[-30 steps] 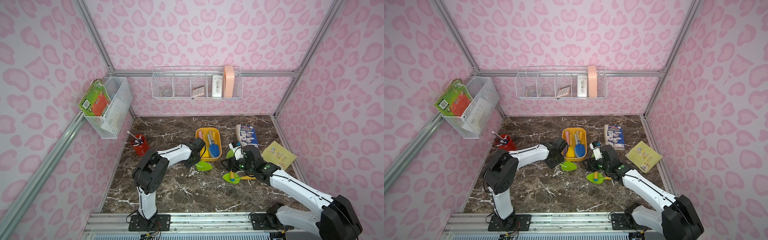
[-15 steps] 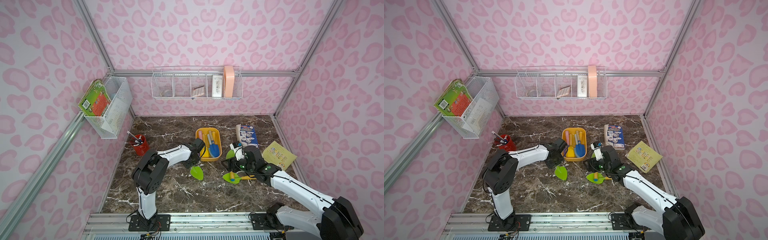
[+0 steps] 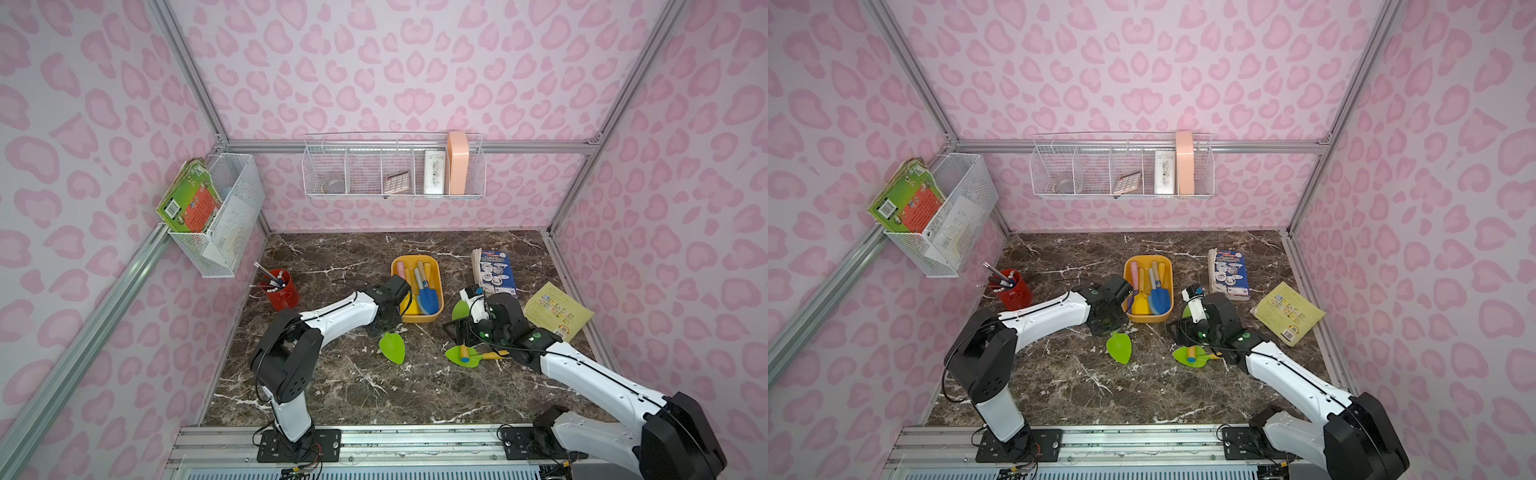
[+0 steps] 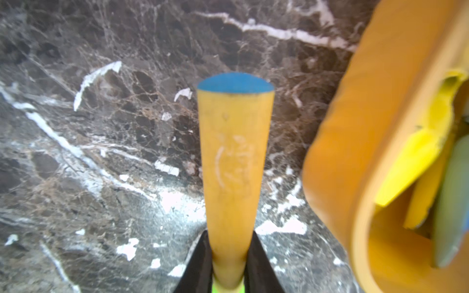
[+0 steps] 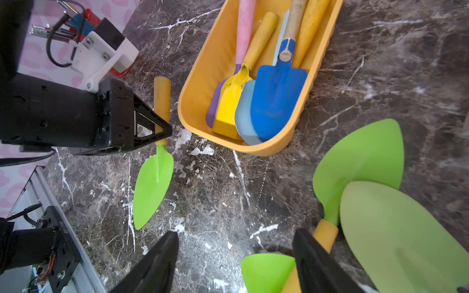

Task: Put the shovel into the storage box
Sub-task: Pick up the shovel from the center of the board, then place the shovel in the storage box, then pick up the shovel from the center of the board, then place the shovel in the storage box.

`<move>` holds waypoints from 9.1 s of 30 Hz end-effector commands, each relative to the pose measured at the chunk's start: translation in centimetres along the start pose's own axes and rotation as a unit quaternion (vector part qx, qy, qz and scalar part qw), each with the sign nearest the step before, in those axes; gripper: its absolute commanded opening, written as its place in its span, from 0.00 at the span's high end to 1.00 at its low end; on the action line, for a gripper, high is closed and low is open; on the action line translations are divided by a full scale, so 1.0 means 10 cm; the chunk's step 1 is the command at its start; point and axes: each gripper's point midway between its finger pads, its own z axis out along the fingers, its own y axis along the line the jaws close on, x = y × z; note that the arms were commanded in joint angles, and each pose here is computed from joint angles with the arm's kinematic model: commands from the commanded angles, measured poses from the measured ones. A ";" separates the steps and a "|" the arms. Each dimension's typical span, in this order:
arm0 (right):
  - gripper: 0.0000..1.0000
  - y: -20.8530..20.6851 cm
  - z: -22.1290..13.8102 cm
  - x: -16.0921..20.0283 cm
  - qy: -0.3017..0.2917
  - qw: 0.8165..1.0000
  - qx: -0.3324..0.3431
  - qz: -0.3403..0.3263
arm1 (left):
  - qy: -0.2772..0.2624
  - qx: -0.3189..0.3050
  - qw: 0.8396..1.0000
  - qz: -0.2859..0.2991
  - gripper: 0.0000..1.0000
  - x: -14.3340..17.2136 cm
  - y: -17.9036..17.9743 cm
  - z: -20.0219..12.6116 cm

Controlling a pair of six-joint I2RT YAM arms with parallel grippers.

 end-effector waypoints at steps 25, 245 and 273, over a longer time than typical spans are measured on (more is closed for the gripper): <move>0.26 0.15 -0.02 -0.26 -0.022 0.999 -0.023 -0.022 | 0.041 0.123 0.970 0.208 0.92 -0.12 -0.91 -0.70; 0.84 -0.50 0.10 0.41 0.126 0.976 0.114 0.134 | -0.001 0.223 0.919 0.326 0.60 0.79 -0.57 -1.06; 0.84 -0.15 0.47 -0.71 0.064 0.991 0.049 0.105 | -0.015 0.199 0.942 0.268 0.60 0.62 -0.23 -1.06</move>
